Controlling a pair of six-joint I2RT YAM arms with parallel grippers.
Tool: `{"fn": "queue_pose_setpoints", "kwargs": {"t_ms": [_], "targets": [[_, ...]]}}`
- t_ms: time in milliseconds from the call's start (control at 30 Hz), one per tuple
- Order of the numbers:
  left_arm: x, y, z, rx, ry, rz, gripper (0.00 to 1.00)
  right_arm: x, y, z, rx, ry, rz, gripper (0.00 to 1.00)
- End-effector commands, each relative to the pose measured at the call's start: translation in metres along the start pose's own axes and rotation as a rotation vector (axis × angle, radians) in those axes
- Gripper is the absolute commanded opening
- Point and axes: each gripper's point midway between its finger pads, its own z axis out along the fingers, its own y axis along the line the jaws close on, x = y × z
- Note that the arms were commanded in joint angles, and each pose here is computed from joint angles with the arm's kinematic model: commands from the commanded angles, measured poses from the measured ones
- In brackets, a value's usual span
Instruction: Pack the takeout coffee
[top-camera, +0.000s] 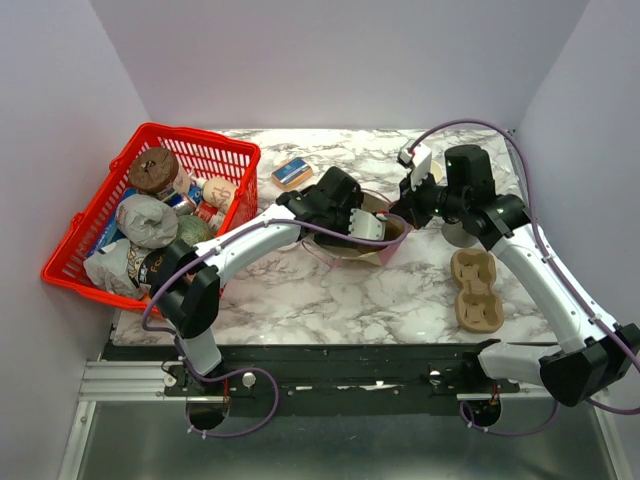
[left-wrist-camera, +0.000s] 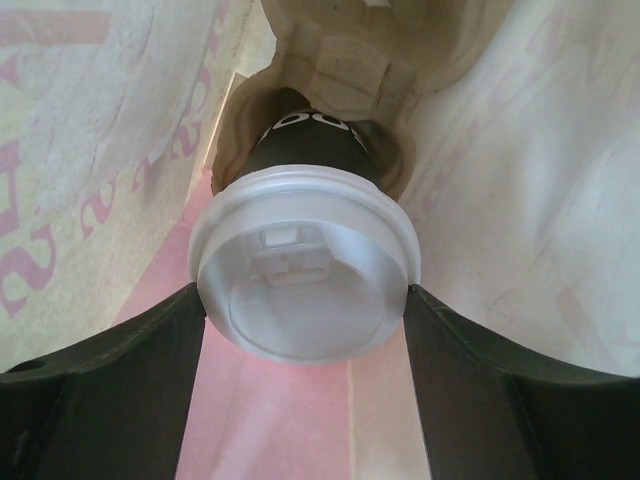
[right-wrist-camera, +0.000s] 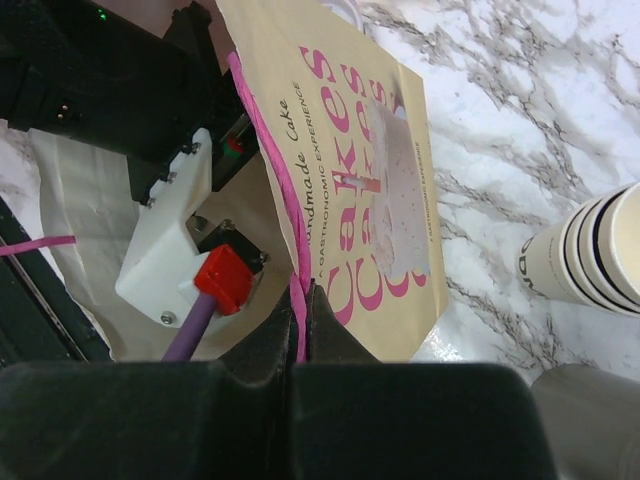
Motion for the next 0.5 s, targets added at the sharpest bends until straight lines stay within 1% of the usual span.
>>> {"fn": "queue_pose_setpoints", "kwargs": {"t_ms": [0, 33, 333, 467], "targets": [[-0.014, 0.023, -0.025, -0.072, -0.067, -0.073, 0.91, 0.007, -0.010, -0.005, 0.033, 0.049, 0.003, 0.00], [-0.014, 0.024, -0.026, -0.076, -0.067, -0.078, 0.98, 0.007, -0.010, -0.004, 0.032, 0.052, 0.001, 0.00], [-0.015, 0.024, -0.032, -0.108, -0.082, -0.074, 0.99, 0.010, -0.017, -0.003, 0.038, 0.062, 0.012, 0.00], [-0.023, 0.030, -0.038, -0.122, -0.118, -0.074, 0.98, 0.012, -0.021, -0.003, 0.031, 0.064, 0.027, 0.01]]}}
